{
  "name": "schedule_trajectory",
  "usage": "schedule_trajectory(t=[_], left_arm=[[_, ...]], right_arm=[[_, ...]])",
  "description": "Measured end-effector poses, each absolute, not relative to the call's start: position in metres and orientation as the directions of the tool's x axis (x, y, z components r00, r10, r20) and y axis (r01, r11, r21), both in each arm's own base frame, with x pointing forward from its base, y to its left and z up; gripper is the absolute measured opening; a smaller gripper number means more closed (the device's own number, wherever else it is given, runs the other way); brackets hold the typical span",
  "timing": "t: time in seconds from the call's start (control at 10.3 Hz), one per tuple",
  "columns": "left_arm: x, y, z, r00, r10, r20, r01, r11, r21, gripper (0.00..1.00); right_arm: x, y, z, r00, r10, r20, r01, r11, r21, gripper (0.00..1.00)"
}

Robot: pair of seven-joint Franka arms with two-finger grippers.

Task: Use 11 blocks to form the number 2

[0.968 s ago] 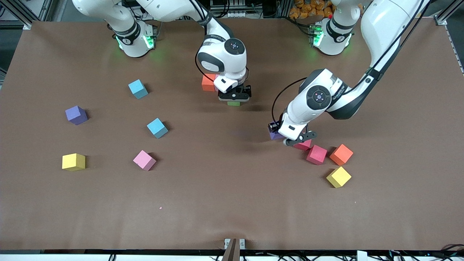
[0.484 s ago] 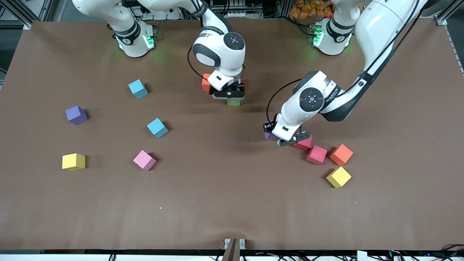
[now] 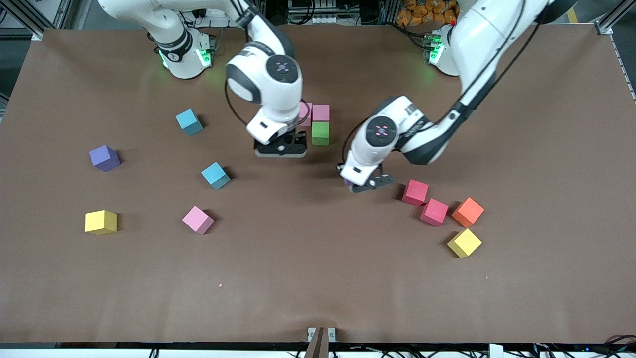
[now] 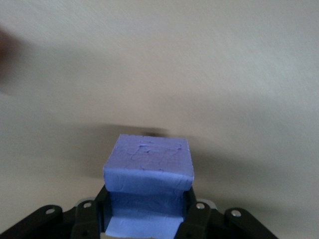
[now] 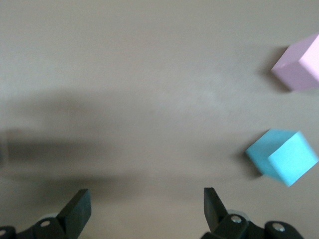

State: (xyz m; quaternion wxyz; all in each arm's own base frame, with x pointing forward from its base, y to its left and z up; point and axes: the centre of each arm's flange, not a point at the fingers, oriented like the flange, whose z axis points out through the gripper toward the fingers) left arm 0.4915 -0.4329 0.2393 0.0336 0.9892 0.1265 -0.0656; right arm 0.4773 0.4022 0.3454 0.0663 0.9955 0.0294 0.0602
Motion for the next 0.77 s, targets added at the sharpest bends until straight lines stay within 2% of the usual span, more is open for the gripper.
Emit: schedule_trajectory(t=[0.29, 0.58, 0.77], left_arm=[[0.462, -0.476, 0.234, 0.973, 0.187, -0.133, 0.195, -0.98, 0.049, 0.56], [0.444, -0.494, 0.229, 0.979, 0.152, -0.137, 0.159, -0.986, 0.045, 0.56], [0.431, -0.504, 0.222, 0.982, 0.126, -0.143, 0.132, -0.991, 0.037, 0.56]], right_arm=[[0.52, 0.335, 0.377, 0.985, 0.11, 0.129, 0.092, -0.986, 0.137, 1.0], [0.545, 0.264, 0.406, 0.981, 0.156, 0.117, 0.145, -0.984, 0.1, 1.0], [0.562, 0.191, 0.39, 0.973, 0.222, 0.062, 0.214, -0.97, 0.119, 1.0]])
